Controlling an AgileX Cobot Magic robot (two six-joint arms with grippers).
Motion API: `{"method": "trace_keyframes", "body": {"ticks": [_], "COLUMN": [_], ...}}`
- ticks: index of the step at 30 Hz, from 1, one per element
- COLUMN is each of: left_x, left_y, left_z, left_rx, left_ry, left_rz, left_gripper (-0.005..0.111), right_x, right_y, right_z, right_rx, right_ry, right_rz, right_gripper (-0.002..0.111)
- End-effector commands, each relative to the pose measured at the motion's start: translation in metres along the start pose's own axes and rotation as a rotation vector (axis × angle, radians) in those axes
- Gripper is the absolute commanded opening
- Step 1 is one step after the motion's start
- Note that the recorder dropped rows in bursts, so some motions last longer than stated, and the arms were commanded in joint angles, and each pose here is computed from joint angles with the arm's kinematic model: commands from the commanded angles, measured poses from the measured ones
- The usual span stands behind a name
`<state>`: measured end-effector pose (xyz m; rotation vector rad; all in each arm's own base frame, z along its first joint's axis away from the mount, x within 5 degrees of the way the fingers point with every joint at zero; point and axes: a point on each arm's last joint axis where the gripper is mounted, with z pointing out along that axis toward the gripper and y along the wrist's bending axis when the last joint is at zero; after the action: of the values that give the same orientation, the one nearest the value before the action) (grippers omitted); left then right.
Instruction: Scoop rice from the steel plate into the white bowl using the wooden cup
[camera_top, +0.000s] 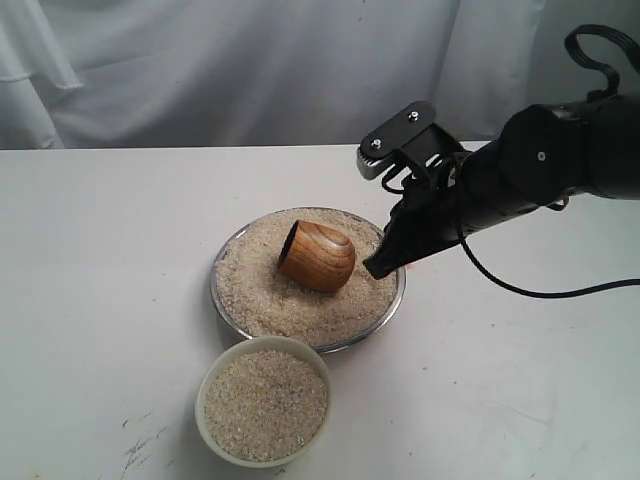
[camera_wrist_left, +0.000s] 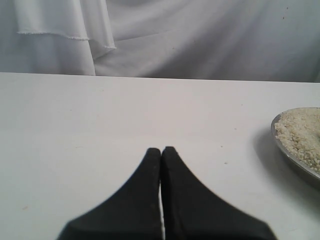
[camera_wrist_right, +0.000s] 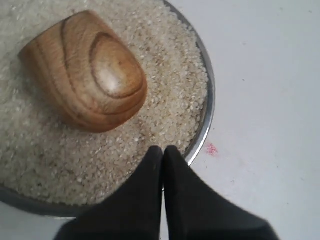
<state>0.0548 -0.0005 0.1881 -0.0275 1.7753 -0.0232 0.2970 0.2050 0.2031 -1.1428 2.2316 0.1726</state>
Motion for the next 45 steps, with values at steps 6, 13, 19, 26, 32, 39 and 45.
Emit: {"method": "trace_keyframes", "body": {"ticks": [6, 13, 19, 26, 32, 39, 45], "left_x": [0.001, 0.001, 0.001, 0.001, 0.001, 0.001, 0.001], "left_y": [0.0, 0.0, 0.0, 0.0, 0.0, 0.0, 0.0], "left_z": [0.0, 0.0, 0.0, 0.0, 0.0, 0.0, 0.0], "left_rx": [0.002, 0.002, 0.002, 0.002, 0.002, 0.002, 0.002], "left_ry": [-0.007, -0.007, -0.007, -0.007, -0.007, -0.007, -0.007], "left_rz": [-0.004, -0.004, -0.004, -0.004, -0.004, -0.004, -0.004], "left_gripper": [0.0, 0.0, 0.0, 0.0, 0.0, 0.0, 0.0], "right_x": [-0.006, -0.007, -0.008, -0.014, -0.02, -0.015, -0.015], "right_y": [0.005, 0.006, 0.009, 0.009, 0.018, 0.023, 0.026], "right_z": [-0.006, -0.008, -0.008, -0.009, -0.008, -0.009, -0.009], "right_rx": [-0.074, -0.082, -0.12, -0.112, -0.09, -0.143, -0.154], "right_ry": [-0.044, -0.051, -0.069, -0.119, -0.164, -0.129, -0.132], "right_rz": [-0.02, 0.002, 0.035, 0.117, -0.076, -0.255, -0.416], "right_gripper": [0.0, 0.013, 0.058, 0.086, 0.086, 0.085, 0.081]}}
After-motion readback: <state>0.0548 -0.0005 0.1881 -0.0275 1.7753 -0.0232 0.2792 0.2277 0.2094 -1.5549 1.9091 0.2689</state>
